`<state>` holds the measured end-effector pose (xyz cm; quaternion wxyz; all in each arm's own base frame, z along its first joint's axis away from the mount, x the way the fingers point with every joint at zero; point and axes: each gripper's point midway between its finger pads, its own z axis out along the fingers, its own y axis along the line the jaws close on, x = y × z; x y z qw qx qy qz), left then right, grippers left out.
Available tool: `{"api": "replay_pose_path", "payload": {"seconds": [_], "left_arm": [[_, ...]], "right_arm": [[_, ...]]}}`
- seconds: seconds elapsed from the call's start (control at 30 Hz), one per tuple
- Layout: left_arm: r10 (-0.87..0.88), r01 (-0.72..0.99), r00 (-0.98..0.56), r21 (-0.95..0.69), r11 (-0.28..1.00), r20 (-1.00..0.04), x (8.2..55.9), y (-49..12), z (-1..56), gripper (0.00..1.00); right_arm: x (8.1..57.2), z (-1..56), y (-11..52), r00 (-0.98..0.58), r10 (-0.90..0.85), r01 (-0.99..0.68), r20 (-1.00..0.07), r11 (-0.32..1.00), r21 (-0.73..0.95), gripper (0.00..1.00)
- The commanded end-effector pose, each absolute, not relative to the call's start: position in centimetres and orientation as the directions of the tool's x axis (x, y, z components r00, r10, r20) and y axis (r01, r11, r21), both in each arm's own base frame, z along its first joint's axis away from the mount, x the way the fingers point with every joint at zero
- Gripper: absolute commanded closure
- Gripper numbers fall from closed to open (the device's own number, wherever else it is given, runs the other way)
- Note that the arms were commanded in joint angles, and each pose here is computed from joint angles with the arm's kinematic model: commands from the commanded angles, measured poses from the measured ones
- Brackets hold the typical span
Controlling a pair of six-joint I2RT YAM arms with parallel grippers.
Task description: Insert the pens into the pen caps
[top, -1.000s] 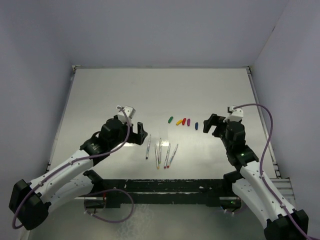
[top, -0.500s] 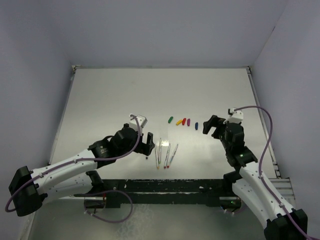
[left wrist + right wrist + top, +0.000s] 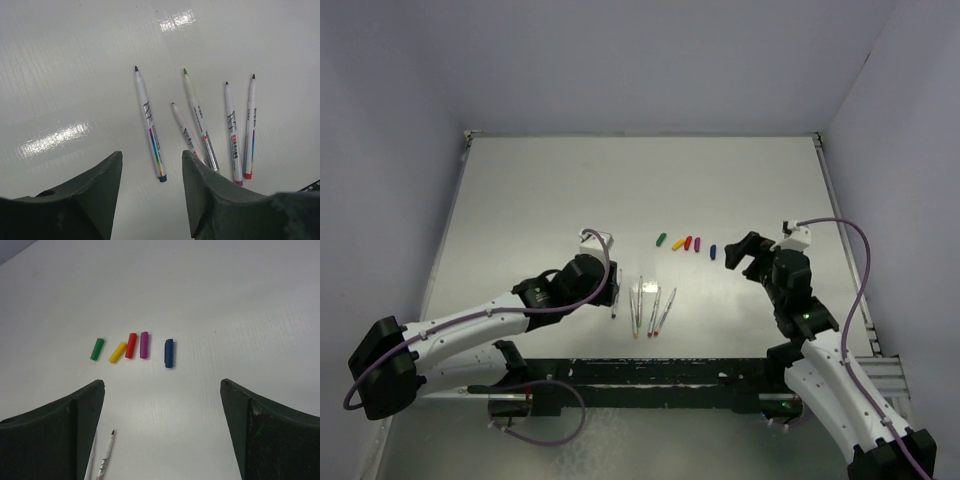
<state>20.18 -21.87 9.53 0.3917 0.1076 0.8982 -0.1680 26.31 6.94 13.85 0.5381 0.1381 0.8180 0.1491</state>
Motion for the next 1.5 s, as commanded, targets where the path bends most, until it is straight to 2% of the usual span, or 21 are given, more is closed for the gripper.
{"api": "replay_pose_path", "payload": {"seconds": [0.0, 0.13, 0.23, 0.33, 0.47, 0.7, 1.1, 1.47], "left_arm": [[-0.020, 0.309, -0.651, -0.289, 0.906, -0.759, 20.9, -23.1, 11.5, 0.54], [-0.008, 0.333, -0.645, -0.291, 0.897, -0.764, 20.8, -23.4, 11.4, 0.72], [-0.006, 0.315, -0.653, -0.279, 0.907, -0.757, 20.9, -23.2, 11.1, 0.78], [0.005, 0.304, -0.664, -0.264, 0.916, -0.747, 21.2, -23.4, 10.7, 0.65], [0.020, 0.284, -0.681, -0.239, 0.929, -0.732, 21.6, -23.7, 9.8, 0.61], [0.038, 0.236, -0.702, -0.182, 0.955, -0.711, 22.5, -23.4, 8.2, 0.53], [0.047, 0.240, -0.721, -0.186, 0.953, -0.691, 23.1, -23.9, 7.5, 0.51], [0.075, 0.228, -0.769, -0.163, 0.960, -0.635, 22.7, -24.1, 4.5, 0.53]], "right_arm": [[26.4, 14.9, 6.4, -0.299, 0.583, 0.183, -0.756, 0.812, 0.554, 0.00], [26.2, 15.4, 7.5, -0.327, 0.552, 0.106, -0.767, 0.828, 0.551, 0.00], [26.0, 15.7, 7.5, -0.327, 0.514, 0.074, -0.793, 0.850, 0.521, 0.00], [25.9, 15.5, 7.0, -0.325, 0.491, 0.089, -0.808, 0.867, 0.490, 0.00], [25.6, 14.8, 6.7, -0.373, 0.455, 0.110, -0.809, 0.887, 0.448, 0.00], [25.9, 14.7, 6.7, -0.387, 0.492, 0.160, -0.780, 0.869, 0.469, 0.00], [25.6, 15.8, 6.2, -0.363, 0.443, 0.128, -0.819, 0.895, 0.427, 0.00], [25.3, 15.7, 6.6, -0.386, 0.414, 0.090, -0.825, 0.906, 0.413, 0.00]]}}
